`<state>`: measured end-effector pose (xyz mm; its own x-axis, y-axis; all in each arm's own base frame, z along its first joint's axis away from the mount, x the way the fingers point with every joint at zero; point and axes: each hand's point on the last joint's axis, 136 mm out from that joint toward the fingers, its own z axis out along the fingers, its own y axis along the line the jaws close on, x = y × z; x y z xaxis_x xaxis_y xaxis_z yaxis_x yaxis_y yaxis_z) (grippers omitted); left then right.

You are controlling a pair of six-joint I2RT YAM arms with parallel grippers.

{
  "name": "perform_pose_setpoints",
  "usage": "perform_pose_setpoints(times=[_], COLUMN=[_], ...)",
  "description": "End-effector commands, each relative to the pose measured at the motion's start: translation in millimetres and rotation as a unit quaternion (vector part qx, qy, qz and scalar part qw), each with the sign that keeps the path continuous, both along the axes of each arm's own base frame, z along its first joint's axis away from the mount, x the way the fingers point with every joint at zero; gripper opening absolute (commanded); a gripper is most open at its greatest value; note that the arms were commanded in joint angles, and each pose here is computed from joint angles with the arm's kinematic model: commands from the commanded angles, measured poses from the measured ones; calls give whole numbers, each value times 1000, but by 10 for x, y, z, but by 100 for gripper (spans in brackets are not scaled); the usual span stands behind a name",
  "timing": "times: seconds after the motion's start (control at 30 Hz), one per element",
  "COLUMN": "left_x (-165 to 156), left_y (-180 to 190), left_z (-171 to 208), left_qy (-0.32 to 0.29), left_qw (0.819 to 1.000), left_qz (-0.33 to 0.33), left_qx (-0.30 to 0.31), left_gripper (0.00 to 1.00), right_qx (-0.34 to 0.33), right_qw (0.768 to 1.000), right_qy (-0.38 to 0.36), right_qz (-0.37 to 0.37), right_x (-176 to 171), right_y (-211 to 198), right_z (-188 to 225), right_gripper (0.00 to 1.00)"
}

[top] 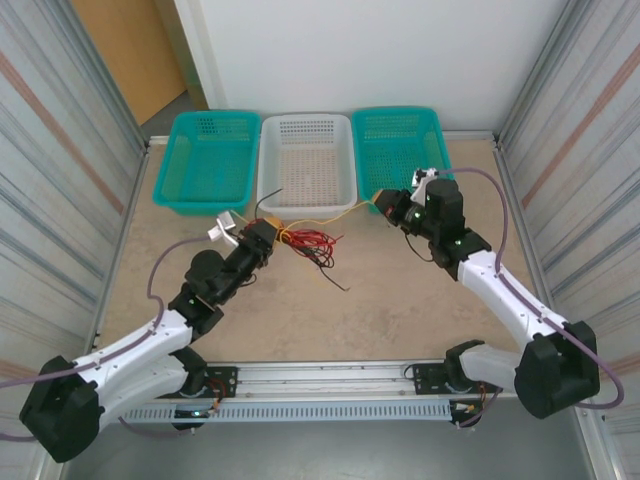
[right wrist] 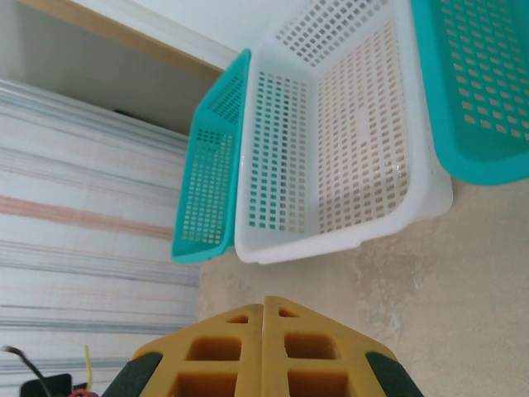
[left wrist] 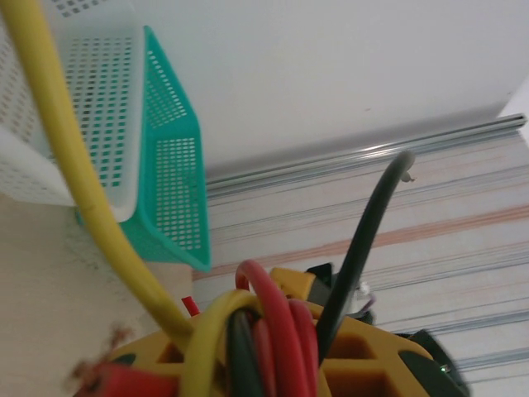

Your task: Untangle the cables

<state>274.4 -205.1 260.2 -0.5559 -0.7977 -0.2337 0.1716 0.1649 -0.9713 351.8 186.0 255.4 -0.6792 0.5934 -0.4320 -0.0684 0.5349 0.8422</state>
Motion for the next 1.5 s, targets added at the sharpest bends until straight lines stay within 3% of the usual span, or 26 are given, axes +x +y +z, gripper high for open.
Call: perform_pose_setpoints(times=[0.0,0.33,0.53,0.8,1.2,1.47], left_x=[38,62,96,226,537,688], left_y=[47,94,344,561,869,938], left_z=[-76,-327,-466,-389,101,205], left_qy=[-11,17,45,62,27,10], left_qw=[999,996,989,986,972,963], left_qz=[15,28,87,142,218,236], left_qx=[35,87,115,53,-77,-129], left_gripper=[0,0,0,0,0,0], right_qx=[-26,8,13,38,36,11], right_qw=[999,997,991,964,923,905], right_qy=[-12,-76,-132,-221,-265,-245], right_qz=[-28,-3,28,144,276,346], right_x=[173,286,15,-689,-1905,-2416], right_y=[-152,89,313,788,1385,1627], right_z=[143,831,1285,1712,1281,863], right_gripper=[0,0,0,0,0,0])
